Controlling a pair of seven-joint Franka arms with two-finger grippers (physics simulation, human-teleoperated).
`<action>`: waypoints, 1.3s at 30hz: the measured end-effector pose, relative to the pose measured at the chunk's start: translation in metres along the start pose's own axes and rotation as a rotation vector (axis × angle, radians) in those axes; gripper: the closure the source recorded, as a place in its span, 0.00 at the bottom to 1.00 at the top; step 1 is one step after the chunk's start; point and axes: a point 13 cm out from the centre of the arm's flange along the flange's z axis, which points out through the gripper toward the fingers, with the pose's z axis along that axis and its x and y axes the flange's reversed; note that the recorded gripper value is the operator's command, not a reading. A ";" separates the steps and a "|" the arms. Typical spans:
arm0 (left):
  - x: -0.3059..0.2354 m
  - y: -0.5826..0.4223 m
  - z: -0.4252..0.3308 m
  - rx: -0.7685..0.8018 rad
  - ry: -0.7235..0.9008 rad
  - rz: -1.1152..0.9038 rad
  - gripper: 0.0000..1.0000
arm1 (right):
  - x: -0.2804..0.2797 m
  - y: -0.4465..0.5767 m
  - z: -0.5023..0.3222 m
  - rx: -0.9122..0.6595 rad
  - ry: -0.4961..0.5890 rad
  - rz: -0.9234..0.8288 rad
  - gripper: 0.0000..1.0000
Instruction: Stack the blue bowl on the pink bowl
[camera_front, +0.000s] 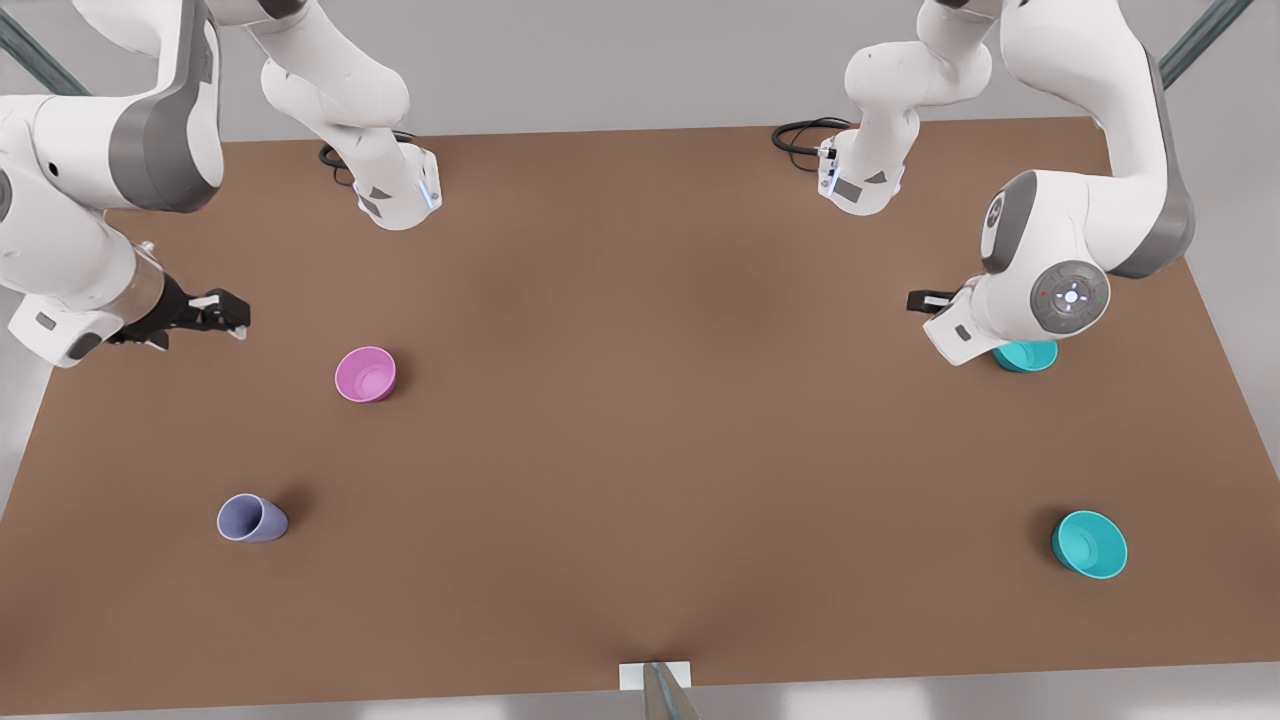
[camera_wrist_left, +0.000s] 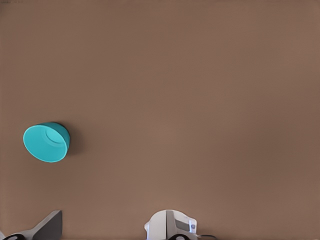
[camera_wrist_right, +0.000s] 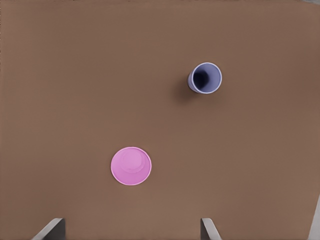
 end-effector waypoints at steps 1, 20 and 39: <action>-0.001 0.000 0.001 0.000 0.002 0.000 0.00 | -0.001 0.000 0.000 0.000 -0.005 -0.002 0.00; -0.023 0.018 -0.074 -0.028 -0.292 -0.033 0.00 | 0.024 0.032 0.391 -0.079 0.204 0.101 0.00; -0.037 0.019 -0.079 -0.038 -0.347 -0.028 0.00 | 0.068 0.022 0.468 -0.135 0.237 0.206 0.71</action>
